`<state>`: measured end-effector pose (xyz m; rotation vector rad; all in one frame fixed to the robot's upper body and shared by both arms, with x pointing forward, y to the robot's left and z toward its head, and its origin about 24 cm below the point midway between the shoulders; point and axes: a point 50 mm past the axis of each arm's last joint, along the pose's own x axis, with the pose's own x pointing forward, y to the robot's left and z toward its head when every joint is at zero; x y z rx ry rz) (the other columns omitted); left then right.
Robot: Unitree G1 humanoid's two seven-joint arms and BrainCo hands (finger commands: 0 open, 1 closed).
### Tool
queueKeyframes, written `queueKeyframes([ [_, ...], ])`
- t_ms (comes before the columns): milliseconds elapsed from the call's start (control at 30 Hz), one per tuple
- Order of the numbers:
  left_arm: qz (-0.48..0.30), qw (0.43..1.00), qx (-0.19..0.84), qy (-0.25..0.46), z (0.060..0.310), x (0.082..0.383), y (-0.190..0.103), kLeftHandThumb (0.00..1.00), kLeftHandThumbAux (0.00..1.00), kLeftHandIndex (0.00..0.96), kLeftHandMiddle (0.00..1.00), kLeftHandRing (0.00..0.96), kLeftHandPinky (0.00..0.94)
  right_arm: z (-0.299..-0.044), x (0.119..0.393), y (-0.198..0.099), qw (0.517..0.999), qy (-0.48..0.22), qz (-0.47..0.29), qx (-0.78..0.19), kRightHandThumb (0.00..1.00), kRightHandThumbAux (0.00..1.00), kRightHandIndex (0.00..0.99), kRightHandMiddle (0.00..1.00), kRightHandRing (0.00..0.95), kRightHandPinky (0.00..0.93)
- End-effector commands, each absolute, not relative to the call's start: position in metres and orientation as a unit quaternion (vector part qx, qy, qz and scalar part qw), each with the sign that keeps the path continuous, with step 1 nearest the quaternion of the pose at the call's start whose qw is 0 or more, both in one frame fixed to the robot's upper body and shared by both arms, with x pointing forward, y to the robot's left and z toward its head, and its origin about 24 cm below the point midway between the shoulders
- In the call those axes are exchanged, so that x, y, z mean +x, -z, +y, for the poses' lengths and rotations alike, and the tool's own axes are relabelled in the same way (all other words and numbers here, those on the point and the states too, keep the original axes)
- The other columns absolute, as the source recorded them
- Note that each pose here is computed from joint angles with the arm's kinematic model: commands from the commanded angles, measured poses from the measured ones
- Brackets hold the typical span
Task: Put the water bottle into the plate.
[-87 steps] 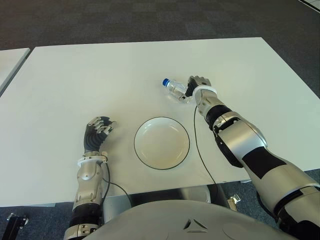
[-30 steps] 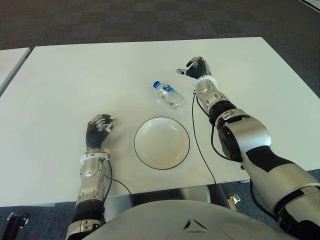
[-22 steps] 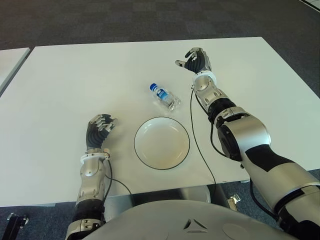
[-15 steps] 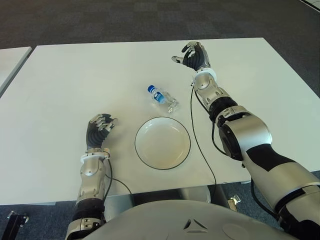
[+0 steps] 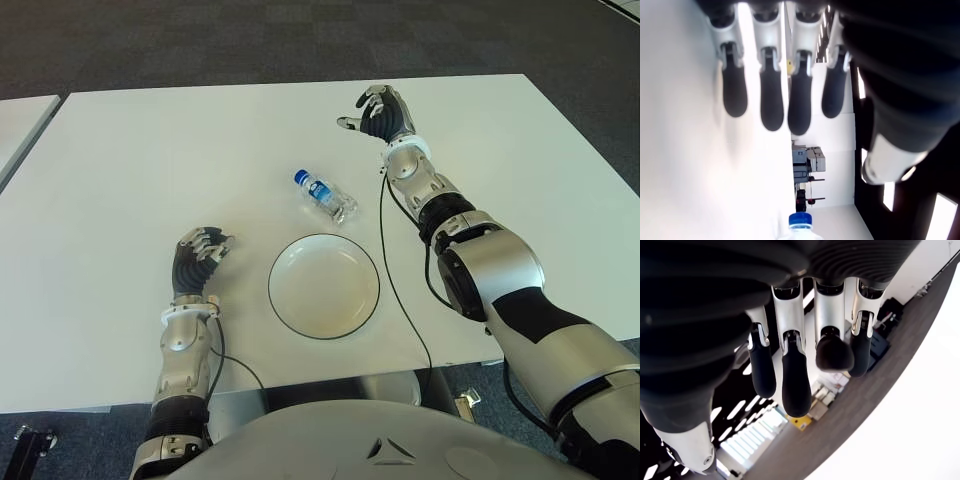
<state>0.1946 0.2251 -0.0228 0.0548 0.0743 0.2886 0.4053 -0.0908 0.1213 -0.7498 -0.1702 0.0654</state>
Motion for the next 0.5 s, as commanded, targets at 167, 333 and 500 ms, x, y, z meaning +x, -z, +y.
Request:
queueKeyframes([
  [167,0.040,0.989,0.041,-0.138,0.227,0.195,0.025,0.706,0.715,0.429,0.518,0.495,0.486,-0.068,0.406,-0.116,0.874,-0.095,-0.034,-0.475,0.253,0.563,0.133,0.236,0.233,0.266],
  [333,0.041,0.988,0.043,-0.141,0.227,0.194,0.025,0.706,0.715,0.430,0.532,0.503,0.491,-0.056,0.403,-0.109,0.843,-0.121,-0.001,-0.525,0.184,0.499,0.027,0.041,0.041,0.063],
  [500,0.039,0.988,0.037,-0.143,0.227,0.194,0.024,0.706,0.715,0.430,0.534,0.505,0.493,-0.046,0.400,-0.104,0.808,-0.145,0.018,-0.570,0.203,0.437,0.004,0.006,0.006,0.010],
])
